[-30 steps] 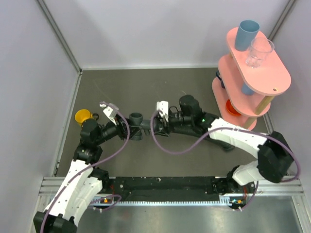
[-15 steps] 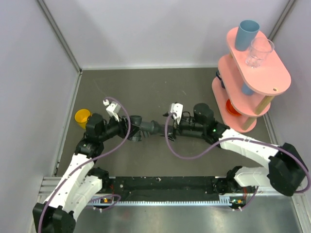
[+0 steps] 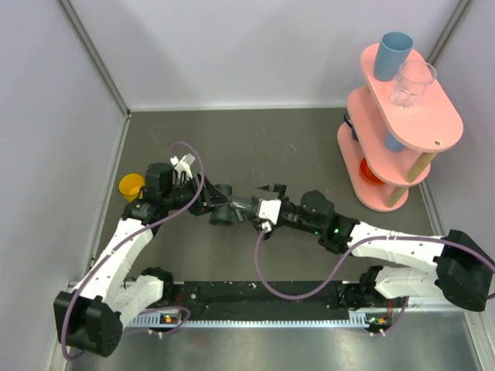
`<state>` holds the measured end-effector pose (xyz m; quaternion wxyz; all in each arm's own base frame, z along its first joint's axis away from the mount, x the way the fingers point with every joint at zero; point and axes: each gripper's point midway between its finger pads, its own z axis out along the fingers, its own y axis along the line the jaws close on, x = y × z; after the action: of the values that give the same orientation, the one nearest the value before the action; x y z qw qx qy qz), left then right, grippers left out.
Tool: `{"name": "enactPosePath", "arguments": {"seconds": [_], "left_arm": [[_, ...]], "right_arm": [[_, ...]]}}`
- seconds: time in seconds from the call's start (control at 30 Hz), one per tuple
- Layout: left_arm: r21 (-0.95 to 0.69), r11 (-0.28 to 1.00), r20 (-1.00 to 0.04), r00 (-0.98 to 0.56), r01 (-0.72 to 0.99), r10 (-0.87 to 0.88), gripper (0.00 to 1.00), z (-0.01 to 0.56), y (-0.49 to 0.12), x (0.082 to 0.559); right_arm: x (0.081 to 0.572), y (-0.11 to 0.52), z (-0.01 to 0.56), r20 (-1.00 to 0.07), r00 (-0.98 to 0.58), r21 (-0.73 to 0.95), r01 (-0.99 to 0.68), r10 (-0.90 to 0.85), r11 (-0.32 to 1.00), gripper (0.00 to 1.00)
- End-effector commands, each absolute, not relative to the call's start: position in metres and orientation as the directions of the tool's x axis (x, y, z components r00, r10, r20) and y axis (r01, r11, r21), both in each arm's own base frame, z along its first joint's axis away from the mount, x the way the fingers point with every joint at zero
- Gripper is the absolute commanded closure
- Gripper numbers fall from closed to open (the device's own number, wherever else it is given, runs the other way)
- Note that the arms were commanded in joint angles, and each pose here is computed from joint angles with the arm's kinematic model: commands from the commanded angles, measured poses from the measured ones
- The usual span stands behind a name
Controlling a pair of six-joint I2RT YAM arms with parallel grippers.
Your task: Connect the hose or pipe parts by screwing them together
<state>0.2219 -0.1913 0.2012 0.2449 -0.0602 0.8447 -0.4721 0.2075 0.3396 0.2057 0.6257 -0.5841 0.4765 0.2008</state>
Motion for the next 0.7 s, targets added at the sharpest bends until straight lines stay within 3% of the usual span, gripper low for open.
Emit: {"name": "enactPosePath", "arguments": {"seconds": [0.0,0.3,0.37,0.4,0.43,0.53,0.6,0.67], "left_arm": [[-0.892,0.430,-0.302,-0.892,0.140,-0.337,1.00,0.238,-0.203,0.214],[-0.888,0.445,-0.284,-0.899,0.116,-0.332,1.00,0.231,-0.201,0.214],[-0.893,0.436,-0.276,-0.903,0.113,-0.331,1.00,0.231,-0.202,0.214],[-0.893,0.436,-0.275,-0.903,0.113,-0.331,1.00,0.230,-0.202,0.214],[-0.892,0.436,-0.279,-0.902,0.117,-0.328,1.00,0.229,-0.203,0.214],[-0.855,0.451,-0.411,-0.866,0.257,-0.286,1.00,0.236,-0.202,0.217],[-0.724,0.503,-0.636,-0.738,0.472,-0.224,1.00,0.238,-0.195,0.221],[-0.574,0.540,-0.790,-0.589,0.615,-0.170,1.00,0.238,-0.188,0.222]], "right_arm": [[0.216,0.350,0.227,-0.789,0.534,-0.609,-0.743,-0.303,0.277,0.05],[0.207,0.348,0.206,-0.787,0.510,-0.599,-0.767,-0.347,0.230,0.07],[0.210,0.347,0.206,-0.782,0.512,-0.606,-0.758,-0.357,0.240,0.13],[0.210,0.348,0.207,-0.783,0.511,-0.605,-0.759,-0.356,0.241,0.19],[0.211,0.348,0.211,-0.785,0.511,-0.604,-0.757,-0.350,0.248,0.39],[0.208,0.352,0.220,-0.818,0.492,-0.567,-0.778,-0.299,0.272,0.73],[0.206,0.355,0.222,-0.864,0.433,-0.492,-0.834,-0.256,0.249,0.80],[0.195,0.363,0.229,-0.902,0.388,-0.419,-0.893,-0.190,0.165,0.85]]}}
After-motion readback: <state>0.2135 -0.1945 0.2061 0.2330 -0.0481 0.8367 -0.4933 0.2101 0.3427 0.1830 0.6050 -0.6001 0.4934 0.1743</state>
